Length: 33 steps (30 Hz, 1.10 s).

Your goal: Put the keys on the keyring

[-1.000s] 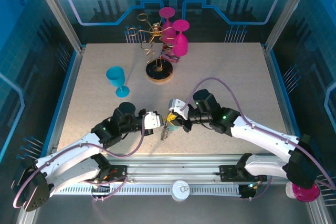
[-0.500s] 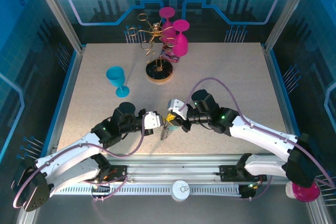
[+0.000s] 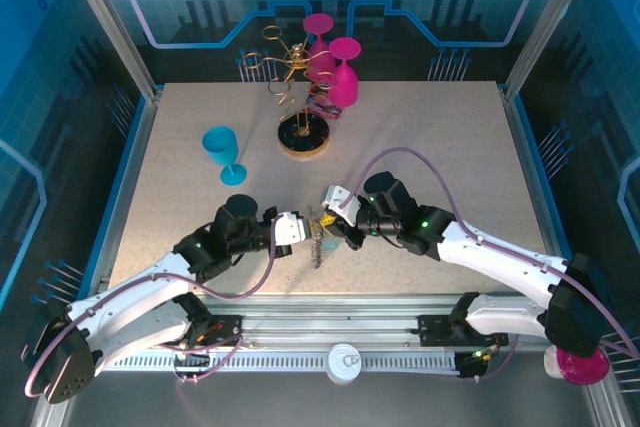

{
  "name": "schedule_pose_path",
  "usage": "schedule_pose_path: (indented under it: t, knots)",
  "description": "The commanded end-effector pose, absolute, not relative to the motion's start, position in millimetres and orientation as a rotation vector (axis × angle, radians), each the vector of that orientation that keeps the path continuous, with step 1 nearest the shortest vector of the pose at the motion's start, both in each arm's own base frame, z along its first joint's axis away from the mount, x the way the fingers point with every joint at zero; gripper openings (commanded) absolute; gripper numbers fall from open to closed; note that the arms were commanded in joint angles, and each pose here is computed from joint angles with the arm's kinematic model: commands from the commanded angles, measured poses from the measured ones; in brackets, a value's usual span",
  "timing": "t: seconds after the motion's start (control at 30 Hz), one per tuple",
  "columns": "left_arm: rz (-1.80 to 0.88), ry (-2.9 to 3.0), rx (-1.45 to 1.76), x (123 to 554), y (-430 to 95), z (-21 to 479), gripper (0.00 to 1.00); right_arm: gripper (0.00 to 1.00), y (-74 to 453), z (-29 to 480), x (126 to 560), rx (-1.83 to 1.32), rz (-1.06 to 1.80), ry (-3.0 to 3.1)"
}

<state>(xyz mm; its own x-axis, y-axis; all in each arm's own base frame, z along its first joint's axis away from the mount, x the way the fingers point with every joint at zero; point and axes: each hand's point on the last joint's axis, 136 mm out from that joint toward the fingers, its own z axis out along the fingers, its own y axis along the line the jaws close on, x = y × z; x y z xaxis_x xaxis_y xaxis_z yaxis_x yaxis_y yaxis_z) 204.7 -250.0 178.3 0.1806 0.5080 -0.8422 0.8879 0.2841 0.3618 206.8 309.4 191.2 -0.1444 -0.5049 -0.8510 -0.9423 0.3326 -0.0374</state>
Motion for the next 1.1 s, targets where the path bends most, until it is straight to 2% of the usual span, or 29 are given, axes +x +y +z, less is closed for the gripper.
schedule_pose_path:
  t: [0.0, 0.17, 0.47, 0.6, 0.73, 0.87, 1.07]
  knots:
    - [-0.48, 1.421, 1.385, 196, -254, 184, 0.0, 0.0, 309, 203, 214, -1.238, 0.653, 1.77]
    - [-0.478, 1.419, 1.384, 197, -254, 184, 0.0, 0.02, 311, 200, 213, -1.243, 0.669, 1.784]
    - [-0.468, 1.419, 1.373, 198, -253, 184, 0.0, 0.41, 297, 198, 228, -1.175, 0.563, 1.833]
    - [-0.471, 1.425, 1.365, 198, -253, 185, 0.0, 0.5, 282, 208, 232, -1.136, 0.534, 1.817]
    - [-0.499, 1.434, 1.325, 197, -253, 187, 0.0, 0.51, 272, 215, 230, -1.181, 0.523, 1.704]
    - [-0.541, 1.429, 1.267, 195, -253, 190, 0.0, 0.5, 283, 215, 211, -1.372, 0.522, 1.395]
    - [-0.587, 1.429, 1.23, 191, -252, 189, 0.0, 0.4, 306, 214, 197, -1.508, 0.646, 1.248]
